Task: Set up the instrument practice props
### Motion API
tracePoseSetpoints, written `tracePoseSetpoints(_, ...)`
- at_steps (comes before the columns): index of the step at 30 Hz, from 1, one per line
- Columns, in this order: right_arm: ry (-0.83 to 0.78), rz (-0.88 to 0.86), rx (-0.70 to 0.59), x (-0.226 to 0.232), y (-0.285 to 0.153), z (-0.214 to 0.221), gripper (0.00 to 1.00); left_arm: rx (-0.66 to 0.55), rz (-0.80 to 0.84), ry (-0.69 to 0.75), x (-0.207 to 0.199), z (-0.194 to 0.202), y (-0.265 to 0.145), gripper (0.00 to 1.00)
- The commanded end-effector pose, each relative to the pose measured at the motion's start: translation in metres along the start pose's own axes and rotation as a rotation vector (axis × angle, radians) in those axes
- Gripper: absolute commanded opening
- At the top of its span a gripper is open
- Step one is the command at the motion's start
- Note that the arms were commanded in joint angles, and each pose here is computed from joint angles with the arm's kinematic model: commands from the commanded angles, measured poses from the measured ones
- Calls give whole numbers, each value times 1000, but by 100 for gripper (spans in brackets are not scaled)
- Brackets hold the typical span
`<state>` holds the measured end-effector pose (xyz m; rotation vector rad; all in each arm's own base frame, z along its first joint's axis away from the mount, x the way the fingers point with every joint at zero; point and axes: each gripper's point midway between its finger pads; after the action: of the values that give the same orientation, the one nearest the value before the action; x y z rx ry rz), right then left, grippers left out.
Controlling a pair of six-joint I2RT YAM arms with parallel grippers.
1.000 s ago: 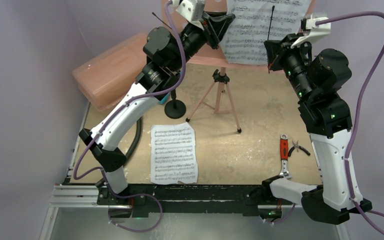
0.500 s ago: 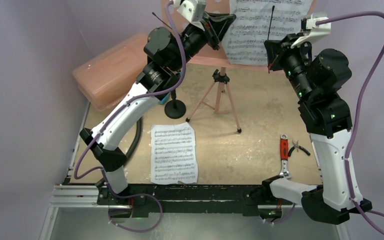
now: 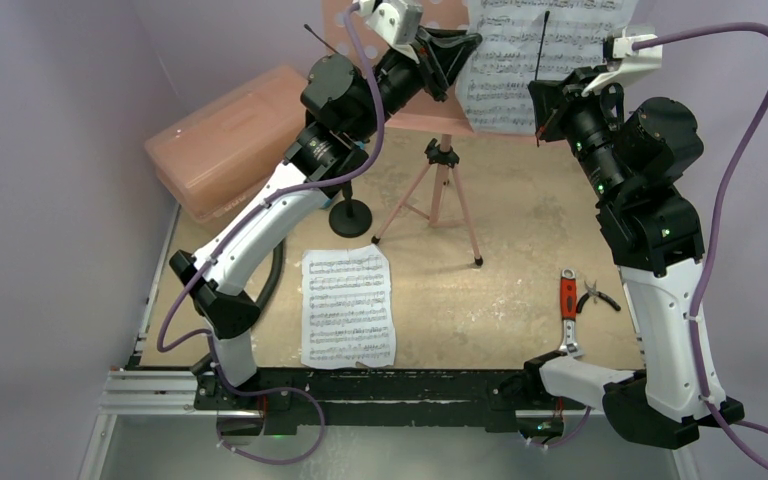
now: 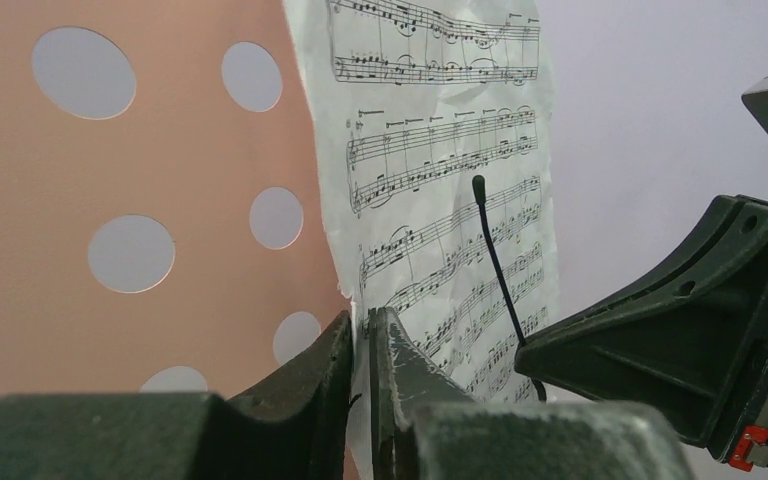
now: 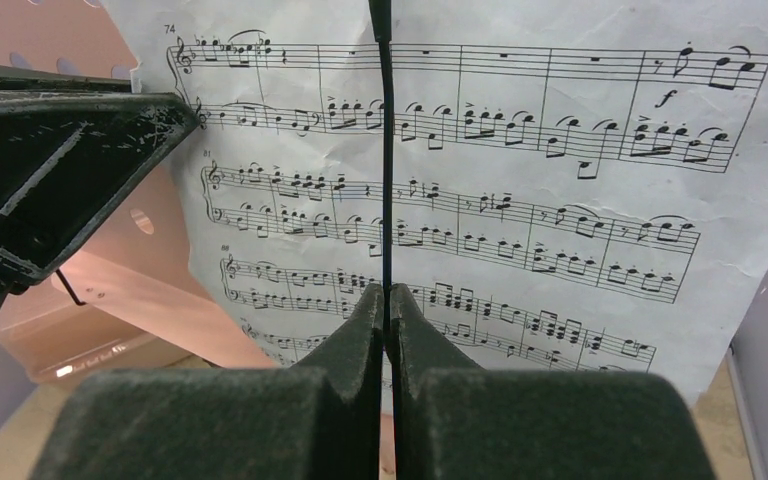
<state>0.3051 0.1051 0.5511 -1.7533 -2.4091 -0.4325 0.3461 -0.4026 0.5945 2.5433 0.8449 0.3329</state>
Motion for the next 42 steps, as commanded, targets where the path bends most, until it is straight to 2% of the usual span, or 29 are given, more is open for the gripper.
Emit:
tracePoseSetpoints(1,19,-56,-99,13,-3,-28,3,-83,-9,27,0,-43,-6,14)
tracePoseSetpoints(8,21,-44,-127,12,-7,-35,22,-106,-17,34,1,-57,-16,36)
tracePoseSetpoints(12,22,-39,-142,11,-9,-39,28,-131,-16,24,-1,-67,-25,49)
tracePoseSetpoints(18,22,-66,-166,15,-14,-42,54,-181,28,11,-12,-81,-47,63)
tracePoseSetpoints(24,7,-141,-190,26,-25,-40,79,-191,63,25,-22,-78,-83,73)
tracePoseSetpoints(29,-24,-256,-223,41,-41,-30,89,-162,94,65,-32,-67,-123,82)
tracePoseSetpoints(33,-57,-366,-196,55,-51,-14,95,-86,104,76,-37,-43,-157,84)
tracePoseSetpoints(42,1,-555,-109,78,-77,32,97,162,-77,-108,-24,41,-241,88)
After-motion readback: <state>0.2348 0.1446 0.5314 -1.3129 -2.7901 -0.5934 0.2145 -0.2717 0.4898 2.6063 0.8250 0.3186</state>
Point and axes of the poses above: each gripper's point midway between its finger pads, its own y axis out along the fingers, its own x axis along the line the jaws close on, z = x × y, and after that the axes turned 9 degrees about y, right-handed
